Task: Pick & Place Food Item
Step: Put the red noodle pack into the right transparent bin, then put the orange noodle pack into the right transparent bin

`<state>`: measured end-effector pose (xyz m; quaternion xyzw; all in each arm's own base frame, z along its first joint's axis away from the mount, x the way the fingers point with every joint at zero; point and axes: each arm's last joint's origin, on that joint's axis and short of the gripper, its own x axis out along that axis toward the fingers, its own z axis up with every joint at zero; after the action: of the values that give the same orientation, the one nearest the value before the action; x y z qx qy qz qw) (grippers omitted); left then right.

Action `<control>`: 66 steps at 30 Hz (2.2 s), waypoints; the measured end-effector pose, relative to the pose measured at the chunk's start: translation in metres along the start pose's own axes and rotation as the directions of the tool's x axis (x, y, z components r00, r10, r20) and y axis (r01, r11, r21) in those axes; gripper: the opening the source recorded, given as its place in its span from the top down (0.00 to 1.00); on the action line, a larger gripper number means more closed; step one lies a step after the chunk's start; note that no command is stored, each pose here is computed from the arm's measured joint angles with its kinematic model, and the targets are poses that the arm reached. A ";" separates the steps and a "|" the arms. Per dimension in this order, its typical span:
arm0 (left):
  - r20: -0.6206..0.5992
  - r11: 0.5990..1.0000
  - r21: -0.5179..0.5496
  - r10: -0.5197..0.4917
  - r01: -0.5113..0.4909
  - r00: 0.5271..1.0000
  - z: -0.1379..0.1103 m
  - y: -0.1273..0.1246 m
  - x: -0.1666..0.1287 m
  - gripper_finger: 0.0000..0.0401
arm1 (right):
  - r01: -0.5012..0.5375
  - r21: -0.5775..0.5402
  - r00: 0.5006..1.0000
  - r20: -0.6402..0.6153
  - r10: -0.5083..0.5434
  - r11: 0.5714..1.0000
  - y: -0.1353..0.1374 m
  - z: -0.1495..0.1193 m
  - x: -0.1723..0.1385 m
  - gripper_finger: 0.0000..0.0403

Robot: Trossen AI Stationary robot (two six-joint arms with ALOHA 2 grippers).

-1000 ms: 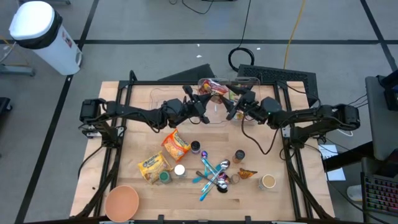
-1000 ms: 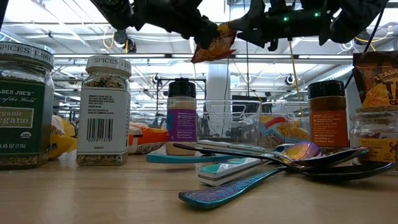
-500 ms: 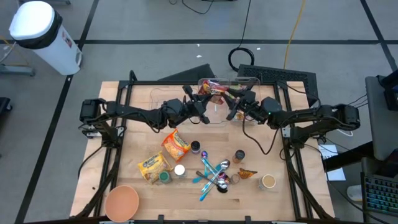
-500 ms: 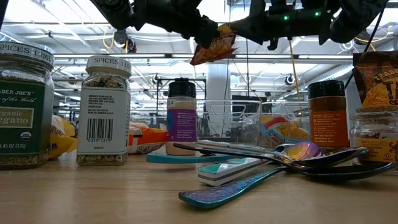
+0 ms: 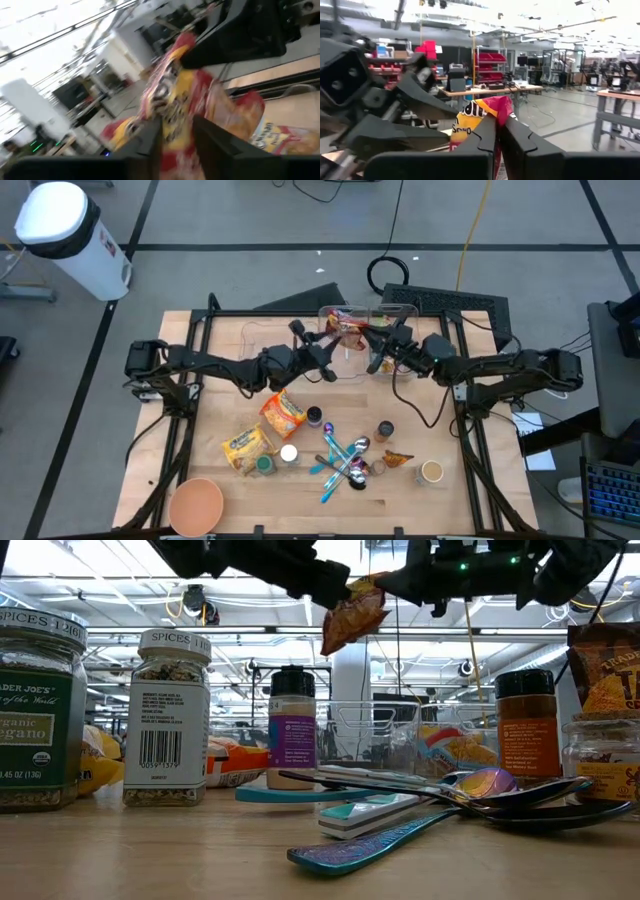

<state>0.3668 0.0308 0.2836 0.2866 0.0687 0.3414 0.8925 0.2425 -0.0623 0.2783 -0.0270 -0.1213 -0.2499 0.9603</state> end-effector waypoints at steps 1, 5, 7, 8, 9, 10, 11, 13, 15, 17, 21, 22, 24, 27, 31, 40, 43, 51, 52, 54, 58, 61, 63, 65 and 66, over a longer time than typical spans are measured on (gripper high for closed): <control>-0.022 0.999 -0.003 0.038 -0.038 0.999 0.003 0.002 -0.003 0.62 | 0.005 -0.001 1.000 -0.012 -0.005 1.000 -0.002 0.004 -0.001 0.99; -0.089 0.982 -0.034 0.181 -0.185 0.979 0.014 0.025 -0.018 0.45 | 0.041 0.019 0.995 -0.089 -0.039 0.999 -0.013 0.021 -0.005 0.99; -0.086 0.981 -0.070 0.174 -0.180 0.981 0.015 0.037 -0.024 0.38 | 0.067 0.010 0.990 -0.128 -0.066 0.998 -0.021 0.031 -0.007 0.99; -0.087 0.986 -0.072 0.145 -0.152 0.986 0.012 0.041 -0.029 0.36 | 0.084 0.002 0.984 -0.158 -0.082 0.996 -0.025 0.035 -0.007 0.99; -0.080 0.990 -0.082 0.106 -0.112 0.991 0.009 0.045 -0.031 0.33 | 0.103 -0.003 0.977 -0.186 -0.102 0.995 -0.030 0.040 -0.008 0.99; -0.054 0.993 -0.099 0.054 -0.059 0.997 0.007 0.048 -0.034 0.31 | 0.128 -0.011 0.967 -0.222 -0.127 0.992 -0.036 0.044 -0.009 0.99; -0.037 0.993 -0.116 0.005 -0.010 0.999 0.002 0.052 -0.038 0.30 | 0.156 -0.021 0.951 -0.268 -0.156 0.987 -0.043 0.046 -0.011 0.99; 0.011 0.981 -0.182 -0.061 0.062 0.998 -0.003 0.061 -0.043 0.27 | 0.228 -0.024 0.912 -0.344 -0.222 0.973 -0.058 0.049 -0.013 0.99; 0.038 0.968 -0.231 -0.089 0.095 0.995 -0.011 0.070 -0.048 0.25 | 0.302 -0.032 0.865 -0.410 -0.288 0.953 -0.073 0.046 -0.018 0.99; 0.046 0.958 -0.267 -0.096 0.105 0.994 -0.018 0.078 -0.051 0.24 | 0.357 -0.023 0.824 -0.463 -0.327 0.934 -0.088 0.041 -0.021 1.00; 0.028 0.940 -0.331 -0.082 0.087 0.996 -0.031 0.085 -0.054 0.24 | 0.410 0.053 0.765 -0.564 -0.311 0.911 -0.114 0.029 -0.026 1.00; 0.019 0.938 -0.338 -0.082 0.083 0.996 -0.033 0.085 -0.054 0.24 | 0.412 0.074 0.758 -0.580 -0.297 0.908 -0.119 0.025 -0.026 1.00; 0.011 0.935 -0.346 -0.078 0.077 0.997 -0.035 0.086 -0.053 0.25 | 0.408 0.124 0.765 -0.587 -0.264 0.905 -0.128 0.017 -0.025 1.00; 0.000 0.933 -0.351 -0.080 0.075 0.997 -0.037 0.086 -0.053 0.25 | 0.403 0.205 0.772 -0.600 -0.210 0.892 -0.139 0.003 -0.022 1.00; -0.015 0.936 -0.343 -0.091 0.081 0.996 -0.039 0.085 -0.053 0.26 | 0.411 0.269 0.751 -0.642 -0.156 0.871 -0.148 -0.019 -0.021 1.00; -0.028 0.938 -0.336 -0.100 0.085 0.995 -0.040 0.084 -0.053 0.24 | 0.502 0.153 0.670 -0.691 -0.271 0.851 -0.155 -0.040 -0.027 0.97; -0.029 0.938 -0.336 -0.101 0.085 0.995 -0.040 0.084 -0.053 0.24 | 0.530 0.067 0.624 -0.705 -0.336 0.845 -0.156 -0.042 -0.030 0.93; -0.032 0.939 -0.334 -0.103 0.086 0.994 -0.041 0.084 -0.053 0.24 | 0.461 -0.168 0.543 -0.723 -0.427 0.872 -0.157 -0.045 -0.035 0.66; -0.032 0.939 -0.334 -0.103 0.086 0.994 -0.041 0.084 -0.053 0.23 | 0.448 -0.192 0.540 -0.720 -0.435 0.873 -0.157 -0.045 -0.035 0.61; -0.032 0.938 -0.336 -0.103 0.086 0.994 -0.041 0.084 -0.053 0.23 | 0.420 -0.265 0.524 -0.710 -0.470 0.868 -0.157 -0.045 -0.035 0.52; -0.031 0.929 -0.360 -0.102 0.084 0.994 -0.041 0.084 -0.053 0.23 | 0.349 -0.448 0.492 -0.660 -0.567 0.823 -0.154 -0.038 -0.036 0.36; -0.031 0.928 -0.363 -0.102 0.084 0.994 -0.041 0.084 -0.053 0.23 | 0.335 -0.537 0.486 -0.606 -0.630 0.774 -0.147 -0.029 -0.037 0.28; -0.031 0.926 -0.369 -0.103 0.084 0.994 -0.041 0.084 -0.053 0.23 | 0.334 -0.535 0.520 -0.582 -0.625 0.776 -0.139 -0.021 -0.037 0.26; -0.031 0.919 -0.384 -0.103 0.084 0.994 -0.041 0.083 -0.053 0.23 | 0.337 -0.503 0.569 -0.565 -0.598 0.796 -0.130 -0.013 -0.038 0.25; -0.031 0.918 -0.388 -0.103 0.083 0.994 -0.041 0.083 -0.053 0.23 | 0.332 -0.477 0.601 -0.558 -0.573 0.814 -0.124 -0.009 -0.039 0.25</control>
<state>0.2663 0.0655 0.2928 0.0926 0.0362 0.3124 0.9447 0.1516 -0.1533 0.2590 -0.0591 0.2785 -0.4965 0.8200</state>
